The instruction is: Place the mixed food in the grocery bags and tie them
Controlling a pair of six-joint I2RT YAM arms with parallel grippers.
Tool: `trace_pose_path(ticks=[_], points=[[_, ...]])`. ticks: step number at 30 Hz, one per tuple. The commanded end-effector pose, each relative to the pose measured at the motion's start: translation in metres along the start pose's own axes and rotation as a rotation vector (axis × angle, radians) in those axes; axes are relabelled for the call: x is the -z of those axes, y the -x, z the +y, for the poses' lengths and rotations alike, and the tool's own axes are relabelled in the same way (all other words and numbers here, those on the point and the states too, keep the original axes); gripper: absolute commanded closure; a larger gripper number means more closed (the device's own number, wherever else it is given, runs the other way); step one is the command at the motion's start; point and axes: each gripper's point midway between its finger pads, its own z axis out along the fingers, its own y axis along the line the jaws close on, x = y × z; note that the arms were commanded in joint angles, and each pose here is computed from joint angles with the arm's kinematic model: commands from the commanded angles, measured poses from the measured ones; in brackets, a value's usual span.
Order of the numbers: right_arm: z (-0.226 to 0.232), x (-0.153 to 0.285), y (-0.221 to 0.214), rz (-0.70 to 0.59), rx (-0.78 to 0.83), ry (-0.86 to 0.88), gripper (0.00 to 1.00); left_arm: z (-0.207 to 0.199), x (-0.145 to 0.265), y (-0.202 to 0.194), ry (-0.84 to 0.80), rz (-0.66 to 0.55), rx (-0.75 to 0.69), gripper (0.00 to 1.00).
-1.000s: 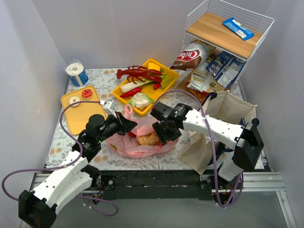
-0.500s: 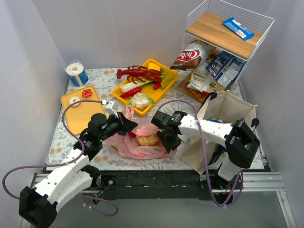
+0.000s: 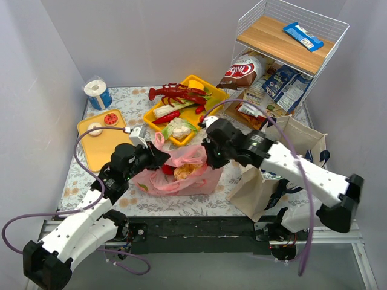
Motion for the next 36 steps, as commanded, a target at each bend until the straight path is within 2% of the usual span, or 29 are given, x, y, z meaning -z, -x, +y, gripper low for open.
trace_pose_path(ticks=[1,2,5,8,11,13,15,17,18,19,22,23,24,26,29,30,36], points=[[0.009,0.065,0.063,-0.337,0.033,0.073,0.96,0.017,0.017,0.036,0.185,-0.132,0.043,1.0],[0.01,0.074,0.07,-0.384,0.033,0.085,0.99,0.027,0.022,0.037,0.247,-0.146,0.077,1.0],[0.016,0.117,0.109,-0.621,0.014,0.137,0.99,0.03,0.031,0.042,0.291,-0.172,0.119,1.0],[0.006,0.122,0.118,-0.697,-0.015,0.102,0.99,0.021,0.035,0.046,0.246,-0.187,0.125,1.0],[-0.004,0.075,0.09,-0.552,-0.006,0.059,0.99,0.009,0.034,0.046,0.171,-0.196,0.108,1.0],[-0.01,0.033,0.058,-0.401,-0.028,0.03,0.99,-0.001,0.03,0.04,0.1,-0.166,0.078,1.0],[-0.02,0.007,0.029,-0.264,-0.04,-0.021,0.99,-0.004,0.025,0.034,0.063,-0.142,0.062,1.0],[-0.028,0.001,0.018,-0.208,-0.069,-0.056,0.96,-0.004,0.019,0.026,0.054,-0.107,0.072,1.0],[-0.025,0.003,0.017,-0.196,-0.054,-0.033,0.89,-0.004,0.016,0.025,0.054,-0.1,0.077,1.0],[-0.02,0.011,0.026,-0.225,-0.033,-0.007,0.7,-0.005,0.015,0.026,0.045,-0.099,0.078,1.0],[-0.004,0.036,0.048,-0.289,0.087,0.077,0.41,-0.008,0.013,0.032,0.041,-0.116,0.076,1.0],[0.005,0.056,0.066,-0.343,0.119,0.108,0.11,-0.007,0.012,0.035,0.049,-0.124,0.074,1.0],[0.009,0.063,0.073,-0.351,0.171,0.124,0.04,-0.008,0.012,0.037,0.05,-0.131,0.072,1.0],[0.018,0.086,0.093,-0.394,0.227,0.15,0.01,-0.008,0.011,0.04,0.053,-0.137,0.072,1.0],[0.03,0.089,0.104,-0.383,0.326,0.189,0.02,-0.008,0.012,0.04,0.051,-0.139,0.073,1.0],[0.041,0.089,0.108,-0.378,0.362,0.24,0.02,-0.009,0.014,0.041,0.049,-0.144,0.071,1.0],[0.05,0.063,0.112,-0.312,0.497,0.273,0.03,-0.008,0.016,0.04,0.055,-0.146,0.073,1.0]])
